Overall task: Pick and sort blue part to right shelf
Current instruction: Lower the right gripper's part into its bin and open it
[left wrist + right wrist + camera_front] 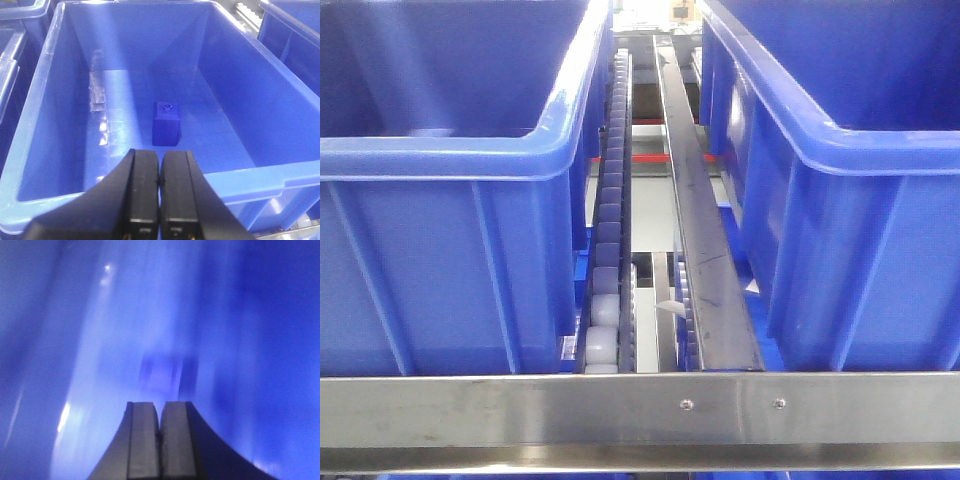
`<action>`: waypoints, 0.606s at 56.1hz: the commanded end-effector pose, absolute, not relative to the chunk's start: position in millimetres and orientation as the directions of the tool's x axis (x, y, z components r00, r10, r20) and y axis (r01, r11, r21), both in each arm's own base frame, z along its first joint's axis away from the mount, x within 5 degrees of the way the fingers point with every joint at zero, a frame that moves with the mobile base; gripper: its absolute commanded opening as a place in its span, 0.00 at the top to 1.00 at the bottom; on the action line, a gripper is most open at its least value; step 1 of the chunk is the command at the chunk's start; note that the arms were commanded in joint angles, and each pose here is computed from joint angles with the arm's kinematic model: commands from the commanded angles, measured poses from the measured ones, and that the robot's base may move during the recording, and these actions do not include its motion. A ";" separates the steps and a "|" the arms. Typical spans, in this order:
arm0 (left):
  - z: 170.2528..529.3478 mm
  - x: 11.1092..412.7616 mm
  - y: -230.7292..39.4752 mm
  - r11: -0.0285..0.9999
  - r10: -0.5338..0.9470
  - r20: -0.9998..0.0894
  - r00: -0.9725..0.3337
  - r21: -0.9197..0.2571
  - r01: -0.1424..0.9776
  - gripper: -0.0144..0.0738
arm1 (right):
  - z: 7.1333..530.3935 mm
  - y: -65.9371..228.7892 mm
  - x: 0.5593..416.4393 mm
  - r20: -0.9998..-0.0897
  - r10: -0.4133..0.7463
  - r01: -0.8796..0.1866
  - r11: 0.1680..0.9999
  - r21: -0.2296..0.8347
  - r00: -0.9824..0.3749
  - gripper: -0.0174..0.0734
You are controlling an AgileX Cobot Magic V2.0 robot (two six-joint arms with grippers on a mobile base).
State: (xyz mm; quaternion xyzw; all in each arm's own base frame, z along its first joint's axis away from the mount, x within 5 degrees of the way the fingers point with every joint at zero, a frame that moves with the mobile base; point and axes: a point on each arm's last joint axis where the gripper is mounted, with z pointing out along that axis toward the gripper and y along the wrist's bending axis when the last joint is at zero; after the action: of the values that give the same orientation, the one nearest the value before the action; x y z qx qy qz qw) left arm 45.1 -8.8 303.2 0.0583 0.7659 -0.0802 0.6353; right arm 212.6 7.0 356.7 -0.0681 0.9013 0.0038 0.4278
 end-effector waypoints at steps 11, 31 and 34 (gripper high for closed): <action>319.3 44.9 -9.4 0.977 -0.041 -0.995 -0.092 -0.059 0.204 0.70 | 340.6 5.6 109.8 -0.919 -0.101 -0.096 0.993 -0.070 -0.380 0.74; 319.3 44.9 -9.3 0.977 -0.039 -0.995 -0.092 -0.057 0.204 0.70 | 304.9 5.5 14.2 -0.994 -0.101 -0.065 0.993 -0.098 -0.040 0.74; 319.3 44.9 -9.3 0.977 -0.039 -0.995 -0.092 -0.057 0.204 0.70 | 304.2 5.5 7.7 -0.995 -0.100 -0.062 0.993 -0.100 -0.005 0.74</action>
State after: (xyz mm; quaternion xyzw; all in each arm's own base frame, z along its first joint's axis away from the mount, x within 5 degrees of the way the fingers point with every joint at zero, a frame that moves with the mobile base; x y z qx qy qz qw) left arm 45.1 -8.8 303.2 0.0583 0.7659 -0.0802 0.6353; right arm 16.5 5.8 291.7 -0.0624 0.7560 -0.0077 0.6515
